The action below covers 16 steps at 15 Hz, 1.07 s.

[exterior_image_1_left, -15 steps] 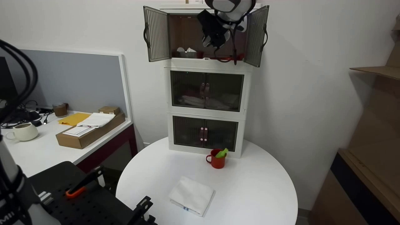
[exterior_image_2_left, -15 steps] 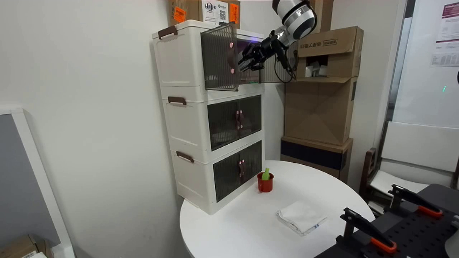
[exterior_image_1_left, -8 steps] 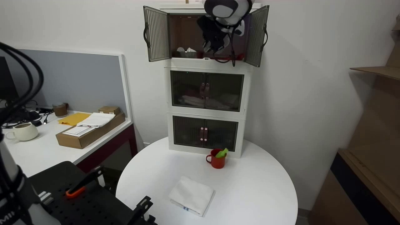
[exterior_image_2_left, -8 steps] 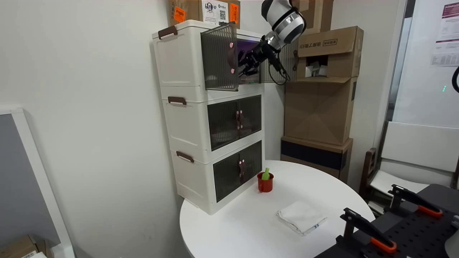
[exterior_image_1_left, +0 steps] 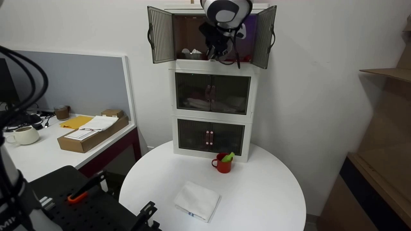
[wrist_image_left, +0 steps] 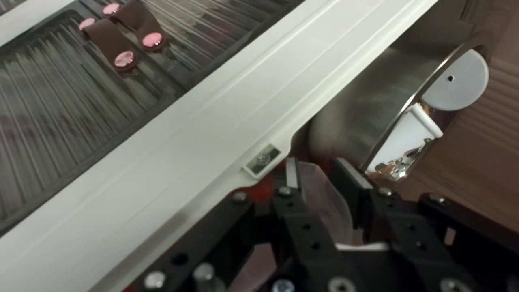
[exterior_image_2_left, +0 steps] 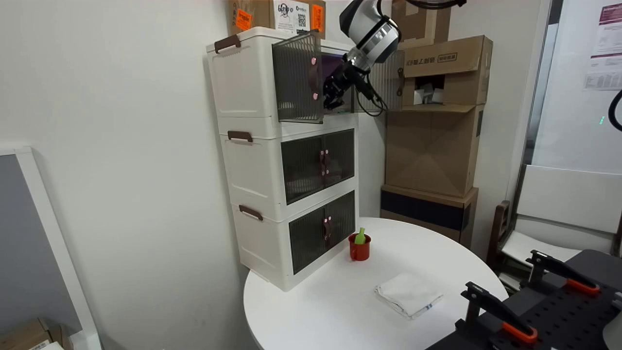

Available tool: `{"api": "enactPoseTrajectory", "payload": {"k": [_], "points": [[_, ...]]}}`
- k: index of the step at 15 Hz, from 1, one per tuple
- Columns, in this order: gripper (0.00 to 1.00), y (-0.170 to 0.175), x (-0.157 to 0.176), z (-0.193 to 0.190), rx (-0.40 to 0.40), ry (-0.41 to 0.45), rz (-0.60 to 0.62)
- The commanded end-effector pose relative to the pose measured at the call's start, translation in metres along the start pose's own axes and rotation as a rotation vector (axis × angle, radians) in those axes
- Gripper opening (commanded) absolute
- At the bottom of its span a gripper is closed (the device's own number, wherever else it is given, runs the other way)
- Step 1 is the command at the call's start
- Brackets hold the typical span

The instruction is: Place the measuring cup on the top shelf

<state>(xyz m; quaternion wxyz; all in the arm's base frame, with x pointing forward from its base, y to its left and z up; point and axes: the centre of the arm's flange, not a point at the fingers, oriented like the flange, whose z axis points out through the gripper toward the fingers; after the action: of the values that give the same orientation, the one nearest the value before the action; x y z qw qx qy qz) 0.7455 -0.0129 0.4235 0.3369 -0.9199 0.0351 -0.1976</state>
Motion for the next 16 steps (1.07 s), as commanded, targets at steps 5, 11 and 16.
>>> {"api": "enactPoseTrajectory", "payload": {"k": [5, 11, 16], "points": [[0.43, -0.012, 0.015, 0.005, -0.084, -0.053, -0.041], [0.86, -0.020, 0.015, 0.003, -0.079, -0.056, -0.063], [1.00, -0.024, 0.011, -0.001, -0.074, -0.051, -0.075]]}}
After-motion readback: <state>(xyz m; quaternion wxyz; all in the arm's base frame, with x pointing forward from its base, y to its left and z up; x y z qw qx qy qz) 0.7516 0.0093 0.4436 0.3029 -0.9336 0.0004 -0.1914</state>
